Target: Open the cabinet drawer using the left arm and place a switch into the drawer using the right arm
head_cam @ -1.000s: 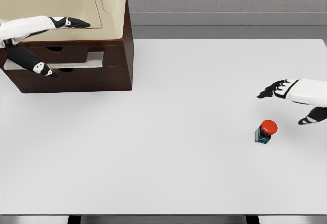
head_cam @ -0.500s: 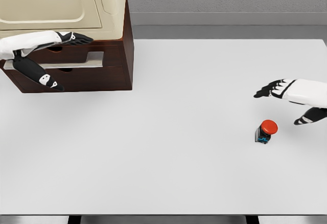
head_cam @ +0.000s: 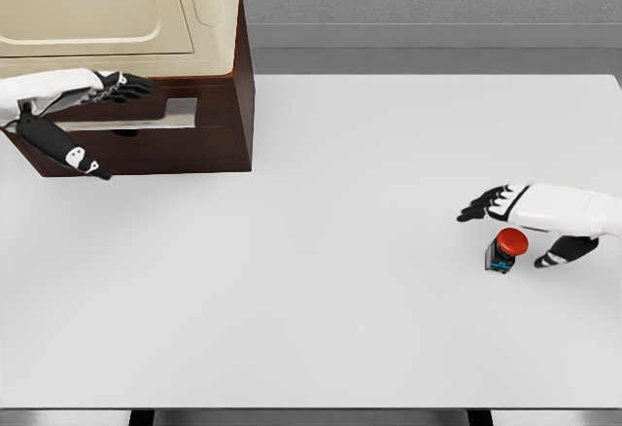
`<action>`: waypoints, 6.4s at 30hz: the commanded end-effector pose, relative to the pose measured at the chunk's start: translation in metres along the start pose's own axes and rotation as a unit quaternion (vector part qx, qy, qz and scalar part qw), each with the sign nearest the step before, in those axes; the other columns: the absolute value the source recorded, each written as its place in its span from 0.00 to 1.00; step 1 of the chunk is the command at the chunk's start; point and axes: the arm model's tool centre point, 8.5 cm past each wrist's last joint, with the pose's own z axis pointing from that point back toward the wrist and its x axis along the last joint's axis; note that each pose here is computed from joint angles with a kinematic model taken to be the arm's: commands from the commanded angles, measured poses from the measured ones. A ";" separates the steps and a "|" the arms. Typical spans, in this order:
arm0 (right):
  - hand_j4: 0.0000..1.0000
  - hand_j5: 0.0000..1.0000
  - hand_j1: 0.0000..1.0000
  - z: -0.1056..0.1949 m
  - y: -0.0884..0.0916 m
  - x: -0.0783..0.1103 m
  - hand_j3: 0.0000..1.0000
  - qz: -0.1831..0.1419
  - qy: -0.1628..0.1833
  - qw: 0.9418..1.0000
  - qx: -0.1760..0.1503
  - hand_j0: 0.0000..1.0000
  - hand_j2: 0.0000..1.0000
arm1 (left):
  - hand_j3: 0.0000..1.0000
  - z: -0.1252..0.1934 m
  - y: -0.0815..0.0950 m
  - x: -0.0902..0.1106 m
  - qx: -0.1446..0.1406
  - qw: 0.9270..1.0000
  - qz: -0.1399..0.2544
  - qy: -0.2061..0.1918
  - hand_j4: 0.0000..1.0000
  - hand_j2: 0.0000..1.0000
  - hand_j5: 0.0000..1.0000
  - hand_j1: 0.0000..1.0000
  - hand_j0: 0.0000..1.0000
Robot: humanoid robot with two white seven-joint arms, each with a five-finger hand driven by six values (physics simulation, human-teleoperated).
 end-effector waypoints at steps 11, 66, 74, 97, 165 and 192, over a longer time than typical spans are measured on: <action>1.00 1.00 1.00 -0.006 0.007 0.000 1.00 0.006 0.003 1.000 0.015 1.00 1.00 | 1.00 -0.009 -0.003 0.001 0.000 1.000 -0.003 0.004 1.00 1.00 1.00 1.00 1.00; 0.47 0.47 0.47 -0.010 -0.011 -0.001 0.47 0.027 0.005 1.000 0.000 0.47 0.47 | 1.00 -0.016 -0.019 -0.011 -0.016 1.000 0.019 0.006 1.00 1.00 1.00 1.00 1.00; 0.47 0.47 0.47 -0.018 -0.030 0.004 0.47 0.044 -0.007 0.999 -0.023 0.47 0.47 | 1.00 -0.018 -0.025 -0.014 -0.023 0.999 0.024 0.006 1.00 1.00 1.00 1.00 1.00; 0.45 0.45 0.45 -0.055 -0.083 0.028 0.45 0.102 -0.057 0.992 -0.043 0.45 0.45 | 1.00 0.006 -0.027 -0.029 -0.037 0.996 0.078 0.016 1.00 1.00 1.00 1.00 1.00; 0.44 0.44 0.44 -0.154 -0.225 0.145 0.44 0.250 -0.202 0.943 -0.090 0.44 0.44 | 1.00 0.071 -0.016 0.026 0.040 0.938 -0.087 -0.332 1.00 1.00 1.00 1.00 1.00; 0.45 0.45 0.45 -0.206 -0.279 0.184 0.45 0.256 -0.219 0.937 -0.094 0.45 0.45 | 1.00 0.071 -0.026 0.014 0.028 0.947 -0.073 -0.313 1.00 1.00 1.00 1.00 1.00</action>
